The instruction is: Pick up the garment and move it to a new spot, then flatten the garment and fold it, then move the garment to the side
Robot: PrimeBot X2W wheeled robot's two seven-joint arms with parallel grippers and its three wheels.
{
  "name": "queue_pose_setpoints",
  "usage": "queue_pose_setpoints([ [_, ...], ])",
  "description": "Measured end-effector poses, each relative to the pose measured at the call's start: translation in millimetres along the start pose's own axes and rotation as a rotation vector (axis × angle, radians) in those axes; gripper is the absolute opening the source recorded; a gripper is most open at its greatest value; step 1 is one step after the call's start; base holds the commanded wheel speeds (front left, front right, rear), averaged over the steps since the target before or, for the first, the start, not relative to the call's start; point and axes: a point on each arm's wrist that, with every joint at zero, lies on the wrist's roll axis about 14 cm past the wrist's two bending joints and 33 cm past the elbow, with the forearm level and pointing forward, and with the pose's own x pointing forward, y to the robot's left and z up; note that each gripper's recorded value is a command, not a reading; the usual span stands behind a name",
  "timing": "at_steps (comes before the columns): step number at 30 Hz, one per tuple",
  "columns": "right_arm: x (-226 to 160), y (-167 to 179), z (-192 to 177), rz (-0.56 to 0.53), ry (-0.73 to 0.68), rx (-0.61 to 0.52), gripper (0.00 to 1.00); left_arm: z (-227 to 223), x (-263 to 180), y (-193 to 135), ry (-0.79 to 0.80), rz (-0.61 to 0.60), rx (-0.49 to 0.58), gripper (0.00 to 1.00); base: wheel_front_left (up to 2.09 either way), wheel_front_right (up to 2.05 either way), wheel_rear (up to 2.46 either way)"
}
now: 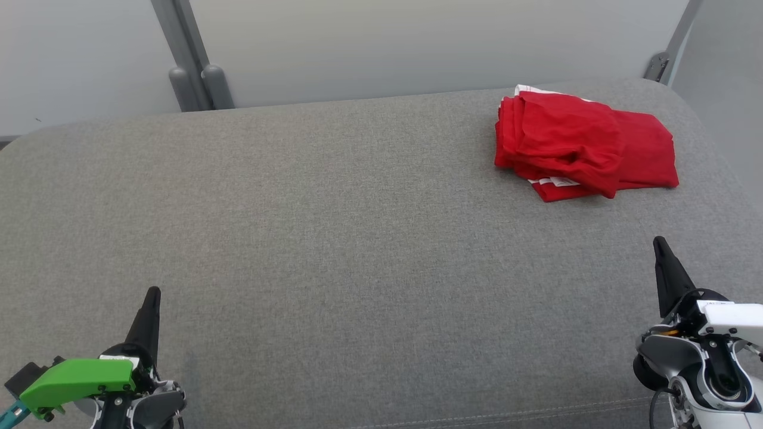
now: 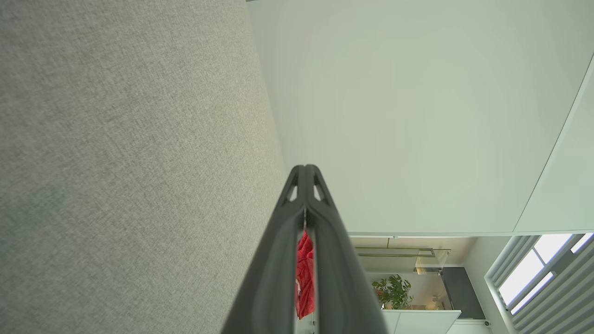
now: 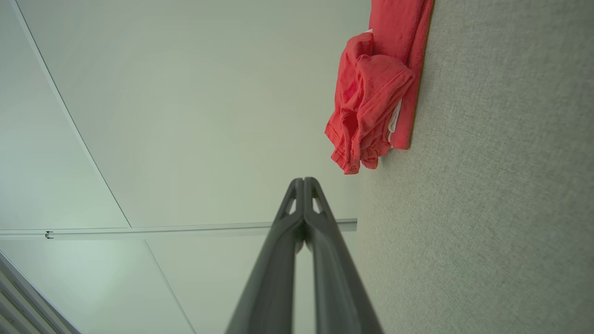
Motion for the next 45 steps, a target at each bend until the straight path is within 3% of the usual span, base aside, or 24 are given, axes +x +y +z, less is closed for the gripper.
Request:
queue_pose_setpoints([
  [45,-0.1,-0.9,-0.3,-0.001,0.003,0.003,0.00,-0.2,0.0,0.0,0.002,0.000,-0.001,0.00,0.00,0.00,0.00],
])
